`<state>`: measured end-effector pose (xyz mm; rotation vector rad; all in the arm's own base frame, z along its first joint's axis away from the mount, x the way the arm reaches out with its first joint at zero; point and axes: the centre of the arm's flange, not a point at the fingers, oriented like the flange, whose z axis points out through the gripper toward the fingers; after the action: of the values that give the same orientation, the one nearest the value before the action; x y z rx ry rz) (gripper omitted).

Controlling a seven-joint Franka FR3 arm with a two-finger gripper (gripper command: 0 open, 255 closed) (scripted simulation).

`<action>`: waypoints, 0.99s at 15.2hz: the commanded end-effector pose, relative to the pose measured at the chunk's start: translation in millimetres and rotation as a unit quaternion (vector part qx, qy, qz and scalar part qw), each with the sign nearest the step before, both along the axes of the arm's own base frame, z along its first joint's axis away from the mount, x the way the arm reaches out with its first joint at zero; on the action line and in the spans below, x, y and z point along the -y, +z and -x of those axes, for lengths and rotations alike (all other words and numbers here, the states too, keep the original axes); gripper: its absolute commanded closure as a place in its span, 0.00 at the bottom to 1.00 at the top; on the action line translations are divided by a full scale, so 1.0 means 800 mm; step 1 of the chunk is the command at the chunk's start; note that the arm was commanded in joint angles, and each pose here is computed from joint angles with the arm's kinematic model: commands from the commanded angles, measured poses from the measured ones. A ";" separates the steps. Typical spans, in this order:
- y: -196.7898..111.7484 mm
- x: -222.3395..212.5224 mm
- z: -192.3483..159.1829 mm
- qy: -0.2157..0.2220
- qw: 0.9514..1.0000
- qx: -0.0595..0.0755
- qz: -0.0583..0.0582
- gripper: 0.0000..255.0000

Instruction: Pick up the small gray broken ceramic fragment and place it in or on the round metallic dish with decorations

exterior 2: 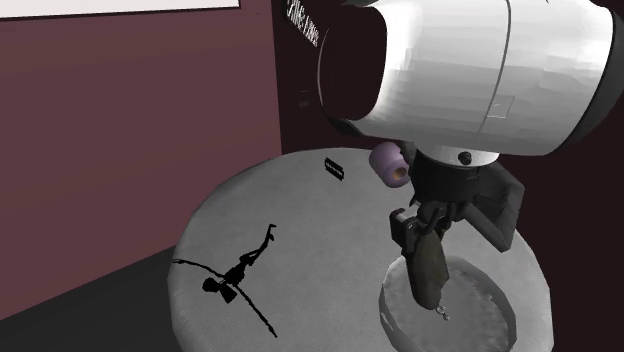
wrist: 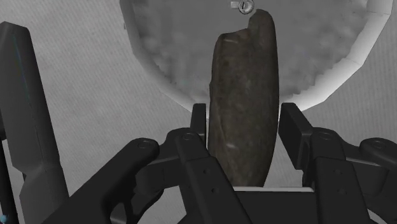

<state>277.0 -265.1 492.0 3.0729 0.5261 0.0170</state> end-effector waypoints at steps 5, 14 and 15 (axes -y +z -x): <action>-0.006 -0.001 0.001 0.000 1.000 -0.006 -0.003 0.00; 0.057 -0.002 0.002 -0.001 1.000 -0.006 -0.003 0.00; 0.057 -0.001 0.002 -0.001 1.000 -0.006 -0.003 0.00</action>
<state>275.5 -263.6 536.9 3.0812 0.5258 0.0007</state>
